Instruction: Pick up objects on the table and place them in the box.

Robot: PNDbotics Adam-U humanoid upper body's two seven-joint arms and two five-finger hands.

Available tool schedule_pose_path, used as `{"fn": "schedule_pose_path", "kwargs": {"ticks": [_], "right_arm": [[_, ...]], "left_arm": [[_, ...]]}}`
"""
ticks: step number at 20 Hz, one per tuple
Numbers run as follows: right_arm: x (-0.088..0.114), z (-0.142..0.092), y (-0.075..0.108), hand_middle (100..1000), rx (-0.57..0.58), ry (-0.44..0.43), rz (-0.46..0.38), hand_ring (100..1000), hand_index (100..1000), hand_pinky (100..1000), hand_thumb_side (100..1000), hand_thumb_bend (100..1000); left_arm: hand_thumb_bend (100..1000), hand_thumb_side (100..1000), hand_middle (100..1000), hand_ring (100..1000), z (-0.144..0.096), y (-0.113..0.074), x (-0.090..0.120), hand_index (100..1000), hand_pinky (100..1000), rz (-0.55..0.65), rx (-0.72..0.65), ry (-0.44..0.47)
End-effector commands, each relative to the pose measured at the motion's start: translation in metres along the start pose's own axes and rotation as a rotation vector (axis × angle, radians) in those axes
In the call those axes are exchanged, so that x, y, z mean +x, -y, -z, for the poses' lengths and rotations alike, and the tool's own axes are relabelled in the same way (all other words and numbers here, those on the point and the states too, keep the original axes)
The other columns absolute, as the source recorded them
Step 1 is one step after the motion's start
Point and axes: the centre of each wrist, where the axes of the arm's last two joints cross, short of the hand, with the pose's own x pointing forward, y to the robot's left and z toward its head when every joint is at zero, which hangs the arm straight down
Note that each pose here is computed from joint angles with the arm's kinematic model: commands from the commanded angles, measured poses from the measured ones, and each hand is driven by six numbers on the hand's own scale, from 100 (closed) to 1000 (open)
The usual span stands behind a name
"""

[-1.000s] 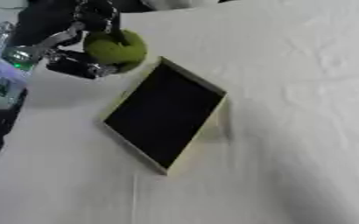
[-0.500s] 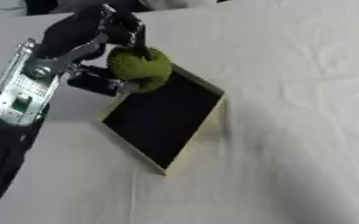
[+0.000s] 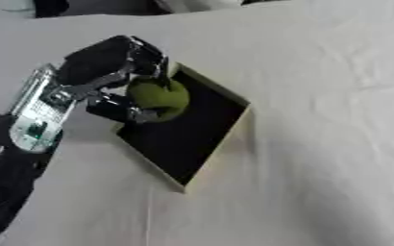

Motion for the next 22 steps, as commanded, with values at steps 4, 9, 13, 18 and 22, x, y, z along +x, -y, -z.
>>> {"fn": "schedule_pose_path", "kwargs": {"ticks": [4,9,13,18,22], "right_arm": [[0.01,0.006,0.009,604,0.071,0.055,-0.07,796,842,715,525,100],[0.01,0.004,0.011,604,0.092,0.053,-0.087,796,841,716,523,100],[0.01,0.002,0.011,603,0.1,0.047,-0.094,796,841,715,523,100],[0.009,-0.001,0.011,602,0.102,0.035,-0.097,798,842,715,523,100],[0.009,-0.003,0.011,602,0.103,0.028,-0.099,799,843,715,523,100]], "left_arm": [[125,100,431,466,-0.006,0.014,-0.007,587,421,0.016,-0.023,0.054],[148,100,448,484,-0.001,0.026,-0.005,614,444,0.031,-0.041,0.047],[184,100,482,521,0.002,0.032,-0.003,658,493,0.055,-0.091,0.045],[233,100,605,647,0.005,0.036,-0.001,757,617,0.097,-0.177,0.044],[267,278,804,827,0.004,0.036,-0.001,894,767,0.139,-0.268,0.035]]}}
